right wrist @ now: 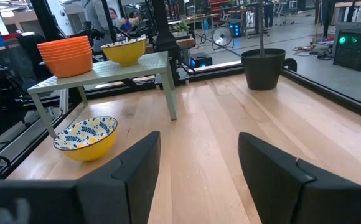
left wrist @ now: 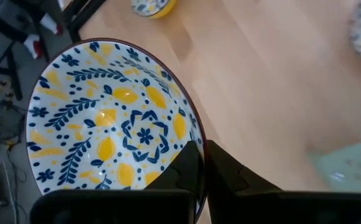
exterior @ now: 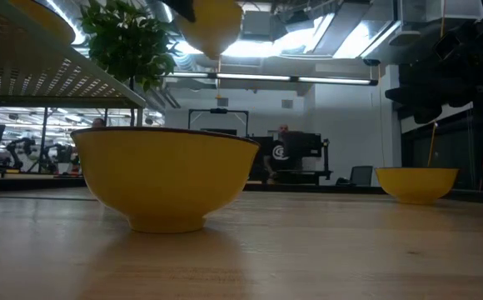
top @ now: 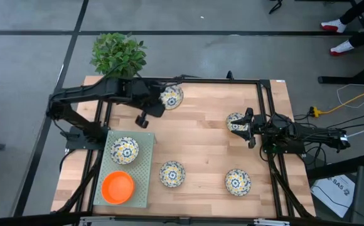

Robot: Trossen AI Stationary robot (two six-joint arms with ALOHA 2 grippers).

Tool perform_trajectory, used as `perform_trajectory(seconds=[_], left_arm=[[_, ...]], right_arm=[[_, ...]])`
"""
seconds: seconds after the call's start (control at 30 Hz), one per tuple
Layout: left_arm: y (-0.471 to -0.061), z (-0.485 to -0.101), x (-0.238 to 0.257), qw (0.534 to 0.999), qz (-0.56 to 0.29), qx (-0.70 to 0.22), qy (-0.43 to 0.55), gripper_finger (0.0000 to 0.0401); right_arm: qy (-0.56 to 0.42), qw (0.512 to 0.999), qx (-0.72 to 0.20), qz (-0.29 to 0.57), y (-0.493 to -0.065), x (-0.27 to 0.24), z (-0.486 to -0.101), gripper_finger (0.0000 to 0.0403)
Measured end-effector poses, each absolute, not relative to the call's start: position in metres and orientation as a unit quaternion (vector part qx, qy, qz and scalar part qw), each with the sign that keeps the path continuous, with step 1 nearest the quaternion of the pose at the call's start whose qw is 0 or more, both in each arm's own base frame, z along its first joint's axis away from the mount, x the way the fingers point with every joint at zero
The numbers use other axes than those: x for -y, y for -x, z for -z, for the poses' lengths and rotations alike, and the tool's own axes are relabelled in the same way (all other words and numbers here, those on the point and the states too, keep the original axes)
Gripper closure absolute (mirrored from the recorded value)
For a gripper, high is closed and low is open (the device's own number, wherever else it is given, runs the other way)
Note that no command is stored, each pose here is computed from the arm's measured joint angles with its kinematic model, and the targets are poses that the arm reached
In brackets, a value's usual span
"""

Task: Pick & Place Mini bowls
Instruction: Stack the patterned bowl on top of the patterned bowl on the shelf

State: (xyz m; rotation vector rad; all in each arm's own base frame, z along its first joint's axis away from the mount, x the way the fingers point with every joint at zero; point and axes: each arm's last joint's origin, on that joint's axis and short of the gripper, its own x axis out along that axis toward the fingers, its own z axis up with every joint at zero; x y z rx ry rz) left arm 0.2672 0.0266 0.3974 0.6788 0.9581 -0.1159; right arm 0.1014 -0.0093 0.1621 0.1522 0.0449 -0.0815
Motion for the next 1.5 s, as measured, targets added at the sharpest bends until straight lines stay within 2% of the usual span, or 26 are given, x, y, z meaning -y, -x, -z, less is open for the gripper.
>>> perform_trajectory(seconds=[0.47, 1.07, 1.5], left_arm=[[-0.210, -0.419, 0.021, 0.818, 0.086, -0.447, -0.352, 0.0396], [-0.169, -0.419, 0.068, 0.813, 0.038, -0.461, -0.353, 0.0396], [-0.153, -0.409, 0.078, 0.818, 0.006, -0.479, -0.319, 0.0396]], right_arm=[[-0.076, 0.996, -0.022, 0.041, -0.101, 0.009, -0.162, 0.0188], [-0.076, 0.996, -0.022, 0.041, -0.101, 0.009, -0.162, 0.0188], [-0.076, 0.996, -0.022, 0.041, -0.101, 0.009, -0.162, 0.0188]])
